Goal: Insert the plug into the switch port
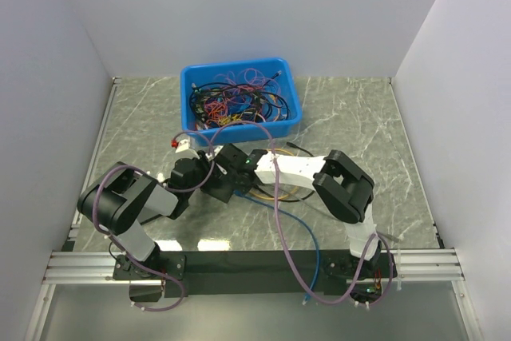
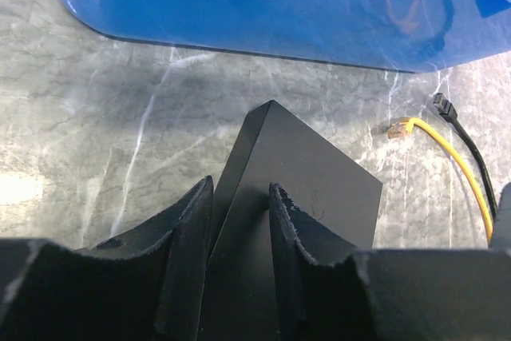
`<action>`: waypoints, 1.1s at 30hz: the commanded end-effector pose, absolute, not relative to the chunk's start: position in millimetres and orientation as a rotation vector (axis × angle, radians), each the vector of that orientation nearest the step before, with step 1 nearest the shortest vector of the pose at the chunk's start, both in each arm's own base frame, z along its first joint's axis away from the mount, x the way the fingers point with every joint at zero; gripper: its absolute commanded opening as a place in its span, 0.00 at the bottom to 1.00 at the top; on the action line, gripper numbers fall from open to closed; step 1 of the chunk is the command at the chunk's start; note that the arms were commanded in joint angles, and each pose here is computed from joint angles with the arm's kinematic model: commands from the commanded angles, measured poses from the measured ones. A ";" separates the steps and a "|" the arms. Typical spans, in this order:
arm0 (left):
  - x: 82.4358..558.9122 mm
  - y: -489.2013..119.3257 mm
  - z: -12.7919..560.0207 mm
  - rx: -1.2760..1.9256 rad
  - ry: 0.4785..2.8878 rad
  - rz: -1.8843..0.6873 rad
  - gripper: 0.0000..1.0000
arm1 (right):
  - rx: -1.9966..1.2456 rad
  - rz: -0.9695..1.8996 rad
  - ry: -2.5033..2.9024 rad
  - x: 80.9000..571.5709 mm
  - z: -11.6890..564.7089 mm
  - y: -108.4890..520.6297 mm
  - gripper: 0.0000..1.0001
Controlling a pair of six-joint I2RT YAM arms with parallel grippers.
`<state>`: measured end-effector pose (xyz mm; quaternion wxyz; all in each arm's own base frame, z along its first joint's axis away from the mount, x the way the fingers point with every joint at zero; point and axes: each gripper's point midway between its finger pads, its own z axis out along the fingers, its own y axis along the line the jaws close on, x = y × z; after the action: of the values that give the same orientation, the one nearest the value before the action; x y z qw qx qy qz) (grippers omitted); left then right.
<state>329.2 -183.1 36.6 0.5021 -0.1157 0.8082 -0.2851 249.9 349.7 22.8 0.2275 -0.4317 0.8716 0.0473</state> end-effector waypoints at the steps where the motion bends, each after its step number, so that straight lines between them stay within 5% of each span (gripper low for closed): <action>1: 249.0 -228.9 -12.6 -0.086 2.272 -0.907 0.37 | -0.874 0.597 1.832 320.6 169.7 484.0 0.00; 33: 286.9 -181.8 29.7 -0.312 2.202 -0.705 0.45 | -0.893 0.743 1.909 281.7 151.4 484.4 0.00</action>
<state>319.4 -148.4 38.8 0.4744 -0.1550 0.8423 -0.2035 238.7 379.7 24.7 0.2445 -0.4138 0.8671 0.1311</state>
